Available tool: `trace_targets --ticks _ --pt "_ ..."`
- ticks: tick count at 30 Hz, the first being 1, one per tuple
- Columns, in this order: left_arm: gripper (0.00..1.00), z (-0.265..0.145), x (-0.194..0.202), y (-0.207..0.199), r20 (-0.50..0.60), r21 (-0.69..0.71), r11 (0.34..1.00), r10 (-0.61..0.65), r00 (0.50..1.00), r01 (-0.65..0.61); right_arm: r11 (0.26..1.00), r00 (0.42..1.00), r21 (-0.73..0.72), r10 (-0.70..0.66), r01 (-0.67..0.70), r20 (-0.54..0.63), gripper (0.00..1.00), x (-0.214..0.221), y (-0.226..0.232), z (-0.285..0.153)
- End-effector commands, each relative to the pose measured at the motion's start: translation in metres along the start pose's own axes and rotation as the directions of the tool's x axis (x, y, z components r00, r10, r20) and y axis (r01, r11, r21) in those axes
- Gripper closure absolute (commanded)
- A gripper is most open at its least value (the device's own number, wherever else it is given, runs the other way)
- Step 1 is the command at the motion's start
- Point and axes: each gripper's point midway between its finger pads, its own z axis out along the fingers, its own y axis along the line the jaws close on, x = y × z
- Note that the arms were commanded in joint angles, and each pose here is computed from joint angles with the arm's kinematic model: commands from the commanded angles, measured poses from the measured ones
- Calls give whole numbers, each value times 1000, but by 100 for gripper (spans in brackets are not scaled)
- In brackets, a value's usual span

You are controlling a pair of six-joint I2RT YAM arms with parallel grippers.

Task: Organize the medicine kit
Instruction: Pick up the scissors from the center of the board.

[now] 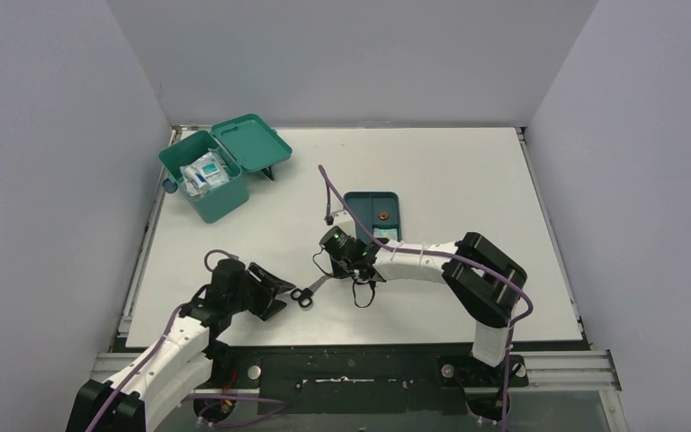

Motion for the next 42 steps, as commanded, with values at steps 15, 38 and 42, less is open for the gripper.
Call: trace_targets --ticks 15,38,42 --pt "49 7 15 3 48 -87 970 -223 974 226 999 999 -42 11 -13 -48 91 28 3 -4" --pt "84 15 5 7 118 -67 960 -263 958 272 998 999 -55 8 -11 -48 91 29 5 -5" --pt "91 14 -2 6 153 -41 959 -272 950 281 997 999 -72 3 -6 -38 91 26 9 -8"
